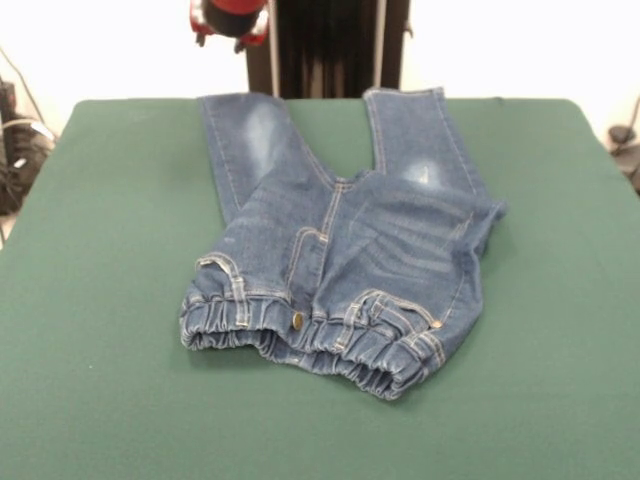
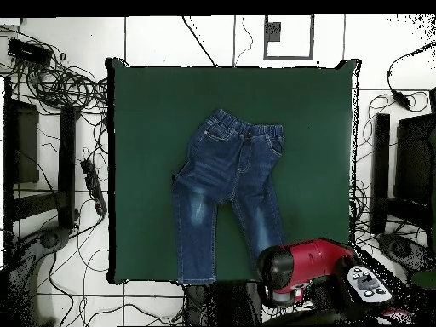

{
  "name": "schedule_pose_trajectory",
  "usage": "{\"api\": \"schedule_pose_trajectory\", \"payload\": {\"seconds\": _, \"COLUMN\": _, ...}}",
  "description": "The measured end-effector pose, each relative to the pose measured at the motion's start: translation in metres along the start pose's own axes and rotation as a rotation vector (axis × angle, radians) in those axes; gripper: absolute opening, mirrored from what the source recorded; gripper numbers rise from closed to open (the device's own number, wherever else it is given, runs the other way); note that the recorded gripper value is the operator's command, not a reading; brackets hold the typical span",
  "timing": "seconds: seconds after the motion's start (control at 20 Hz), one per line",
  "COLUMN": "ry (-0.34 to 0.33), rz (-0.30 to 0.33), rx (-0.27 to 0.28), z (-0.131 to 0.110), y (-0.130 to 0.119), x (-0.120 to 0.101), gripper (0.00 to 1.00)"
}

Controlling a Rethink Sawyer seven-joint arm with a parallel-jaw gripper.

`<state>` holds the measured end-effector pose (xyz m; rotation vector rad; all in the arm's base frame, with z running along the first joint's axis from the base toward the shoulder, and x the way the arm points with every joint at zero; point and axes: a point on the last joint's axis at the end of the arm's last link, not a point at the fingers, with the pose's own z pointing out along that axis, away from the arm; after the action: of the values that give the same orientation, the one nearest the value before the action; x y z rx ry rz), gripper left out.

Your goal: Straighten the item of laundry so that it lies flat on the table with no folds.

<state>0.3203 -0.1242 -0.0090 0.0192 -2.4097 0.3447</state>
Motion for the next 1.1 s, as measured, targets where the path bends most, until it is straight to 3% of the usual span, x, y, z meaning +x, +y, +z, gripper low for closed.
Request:
{"api": "schedule_pose_trajectory", "payload": {"seconds": 0.3, "ry": -0.011, "rz": -0.004, "rx": -0.006, "z": -0.001, "y": 0.002, "x": 0.0, "gripper": 1.0}}
{"api": "schedule_pose_trajectory", "payload": {"seconds": 0.55, "ry": -0.07, "rz": 0.004, "rx": -0.029, "z": -0.015, "y": 0.0, "x": -0.003, "gripper": 1.0}}
{"api": "schedule_pose_trajectory", "payload": {"seconds": 0.8, "ry": -0.22, "rz": 0.05, "rx": -0.113, "z": -0.046, "y": -0.012, "x": -0.015, "gripper": 1.0}}
{"api": "schedule_pose_trajectory", "payload": {"seconds": 0.85, "ry": -0.285, "rz": 0.073, "rx": -0.143, "z": -0.059, "y": -0.019, "x": -0.022, "gripper": 1.0}}
{"api": "schedule_pose_trajectory", "payload": {"seconds": 1.1, "ry": -0.447, "rz": 0.117, "rx": -0.195, "z": -0.09, "y": -0.038, "x": -0.04, "gripper": 1.0}}
